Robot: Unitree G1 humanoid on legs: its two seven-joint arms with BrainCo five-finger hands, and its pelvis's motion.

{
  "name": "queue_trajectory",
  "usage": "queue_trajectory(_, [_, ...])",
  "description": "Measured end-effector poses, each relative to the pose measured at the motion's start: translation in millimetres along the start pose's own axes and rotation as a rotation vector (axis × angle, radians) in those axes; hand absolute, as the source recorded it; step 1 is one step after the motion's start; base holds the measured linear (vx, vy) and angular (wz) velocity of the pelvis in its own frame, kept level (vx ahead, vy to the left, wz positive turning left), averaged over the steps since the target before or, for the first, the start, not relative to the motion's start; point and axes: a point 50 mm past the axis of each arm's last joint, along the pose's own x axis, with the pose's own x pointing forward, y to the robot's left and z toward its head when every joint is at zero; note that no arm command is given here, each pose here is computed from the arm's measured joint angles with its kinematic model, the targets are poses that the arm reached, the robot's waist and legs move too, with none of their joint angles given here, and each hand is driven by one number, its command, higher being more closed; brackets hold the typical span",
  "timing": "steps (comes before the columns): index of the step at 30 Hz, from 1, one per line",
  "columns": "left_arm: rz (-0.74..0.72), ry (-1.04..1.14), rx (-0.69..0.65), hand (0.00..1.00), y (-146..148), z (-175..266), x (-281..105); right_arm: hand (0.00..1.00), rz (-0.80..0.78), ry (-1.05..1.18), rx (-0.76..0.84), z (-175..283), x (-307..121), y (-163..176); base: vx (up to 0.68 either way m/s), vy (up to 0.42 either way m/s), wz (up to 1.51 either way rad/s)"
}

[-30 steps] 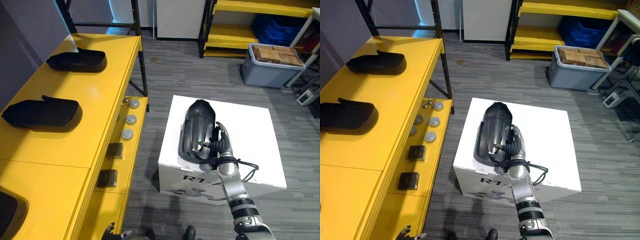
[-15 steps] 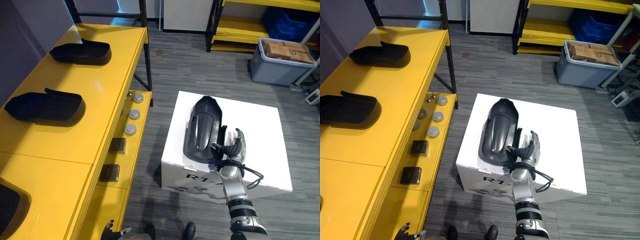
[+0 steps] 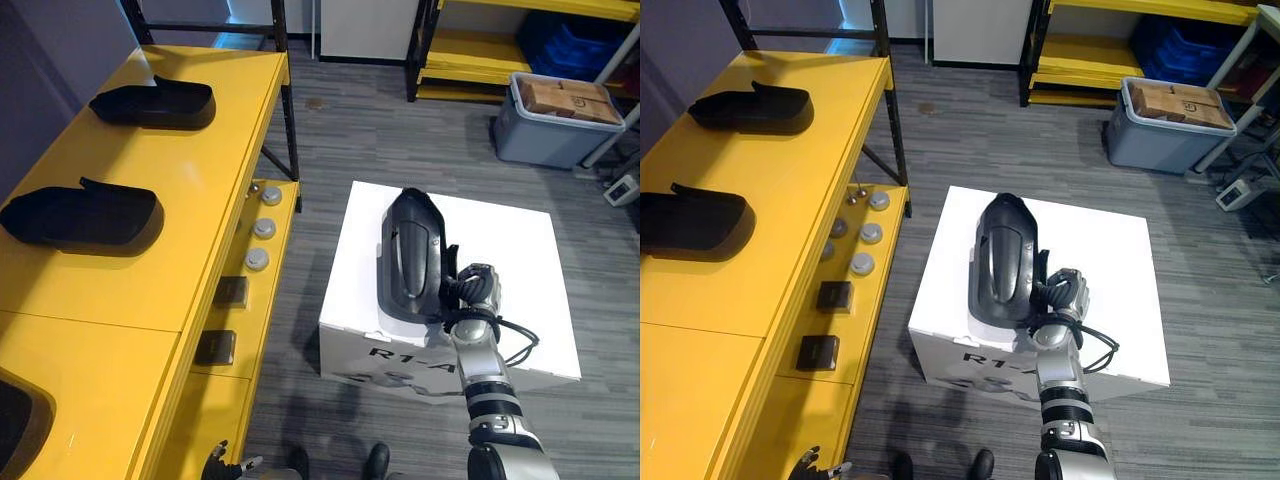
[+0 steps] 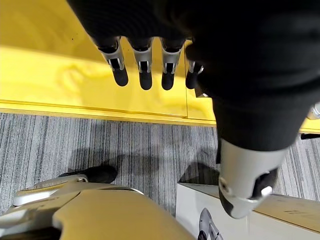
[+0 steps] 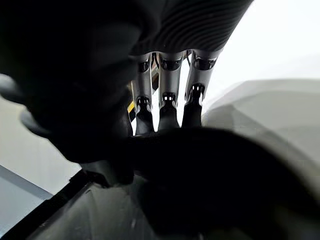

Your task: Walk over and take plastic housings, then place them on the shelf

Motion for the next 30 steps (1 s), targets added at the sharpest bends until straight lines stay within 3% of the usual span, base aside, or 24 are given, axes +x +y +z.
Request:
queue_trajectory(9, [0.002, -0.001, -0.005, 0.00, 2, 0, 0, 1.00, 0.007, -0.036, 0.014, 8, 0, -3, -0.01, -0.010, 0.02])
queue_trajectory(15, [0.047, -0.069, -0.113, 0.00, 5, 16, -2, 1.00, -0.141, -0.154, 0.108, 29, -7, -33, -0.01, -0.018, 0.08])
queue_trajectory(23, [0.063, -0.462, -0.319, 0.00, 2, 96, -30, 1.00, -0.254, -0.370, 0.214, 61, -31, -66, -0.01, -0.006, 0.03])
queue_trajectory(30, [0.001, -0.821, -0.384, 0.00, 2, 165, -69, 1.00, -0.187, -0.529, 0.280, 86, -54, -57, -0.02, -0.012, 0.03])
